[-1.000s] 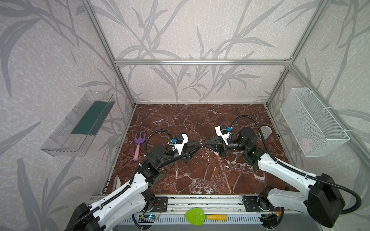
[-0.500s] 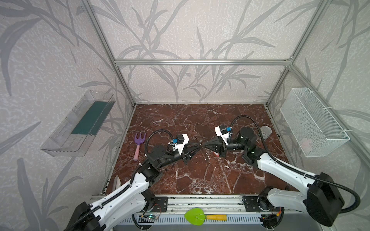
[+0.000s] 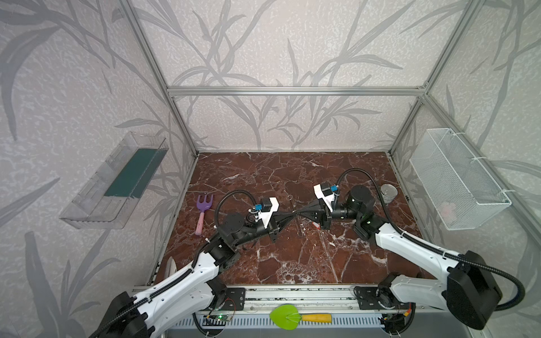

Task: Put the keys on the keyring
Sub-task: 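Move the right gripper down to the red-tagged key and grasp it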

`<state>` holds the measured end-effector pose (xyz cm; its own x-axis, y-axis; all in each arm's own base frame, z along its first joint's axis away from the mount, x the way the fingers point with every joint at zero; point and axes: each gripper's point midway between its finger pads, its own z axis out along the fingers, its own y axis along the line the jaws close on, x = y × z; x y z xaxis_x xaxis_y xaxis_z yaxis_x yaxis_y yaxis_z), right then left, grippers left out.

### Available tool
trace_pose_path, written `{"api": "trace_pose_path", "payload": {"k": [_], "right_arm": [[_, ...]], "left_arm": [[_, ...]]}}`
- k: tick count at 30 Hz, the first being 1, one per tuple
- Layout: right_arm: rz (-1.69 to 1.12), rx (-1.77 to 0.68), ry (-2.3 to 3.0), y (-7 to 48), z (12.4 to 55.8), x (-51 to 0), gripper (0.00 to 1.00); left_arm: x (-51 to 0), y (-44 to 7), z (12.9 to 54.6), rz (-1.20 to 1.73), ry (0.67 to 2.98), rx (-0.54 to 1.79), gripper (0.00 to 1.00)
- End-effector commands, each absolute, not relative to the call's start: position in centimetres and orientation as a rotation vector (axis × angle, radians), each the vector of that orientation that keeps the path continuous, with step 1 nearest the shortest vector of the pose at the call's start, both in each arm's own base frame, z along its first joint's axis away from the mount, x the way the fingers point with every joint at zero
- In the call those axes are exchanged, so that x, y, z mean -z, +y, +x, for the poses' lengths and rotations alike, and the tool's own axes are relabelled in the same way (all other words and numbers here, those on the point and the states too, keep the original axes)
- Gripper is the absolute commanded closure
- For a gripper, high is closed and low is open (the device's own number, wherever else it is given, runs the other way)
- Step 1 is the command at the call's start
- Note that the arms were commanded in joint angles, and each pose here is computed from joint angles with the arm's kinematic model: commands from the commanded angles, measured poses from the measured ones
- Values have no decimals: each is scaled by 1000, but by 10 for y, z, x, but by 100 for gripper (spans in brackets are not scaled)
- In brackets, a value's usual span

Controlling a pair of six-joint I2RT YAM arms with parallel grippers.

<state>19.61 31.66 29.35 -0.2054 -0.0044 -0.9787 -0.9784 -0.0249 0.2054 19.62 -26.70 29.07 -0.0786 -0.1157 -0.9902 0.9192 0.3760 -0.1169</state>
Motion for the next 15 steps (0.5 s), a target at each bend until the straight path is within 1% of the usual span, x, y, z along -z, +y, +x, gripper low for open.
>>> {"api": "trace_pose_path", "payload": {"k": [1, 3, 6, 7, 8, 11, 15], "right_arm": [[-1129, -1352, 1303, 316, 194, -307, 100], [-1096, -1320, 1330, 313, 200, -307, 100], [-1017, -1266, 1355, 303, 211, -311, 81], [-991, -1251, 1357, 298, 214, -313, 76], [-970, -1238, 1364, 294, 217, -314, 73], [-949, -1194, 1378, 287, 217, -316, 69], [-941, -1156, 1410, 281, 216, -315, 68]], "left_arm": [[-303, -262, 202, 764, 1346, 966, 100], [-302, -259, 202, 756, 1341, 950, 100], [-301, -255, 201, 747, 1334, 924, 100], [-301, -254, 201, 743, 1331, 914, 100], [-300, -253, 201, 738, 1331, 903, 100], [-299, -249, 201, 731, 1329, 871, 100], [-298, -249, 201, 737, 1335, 843, 100]]}}
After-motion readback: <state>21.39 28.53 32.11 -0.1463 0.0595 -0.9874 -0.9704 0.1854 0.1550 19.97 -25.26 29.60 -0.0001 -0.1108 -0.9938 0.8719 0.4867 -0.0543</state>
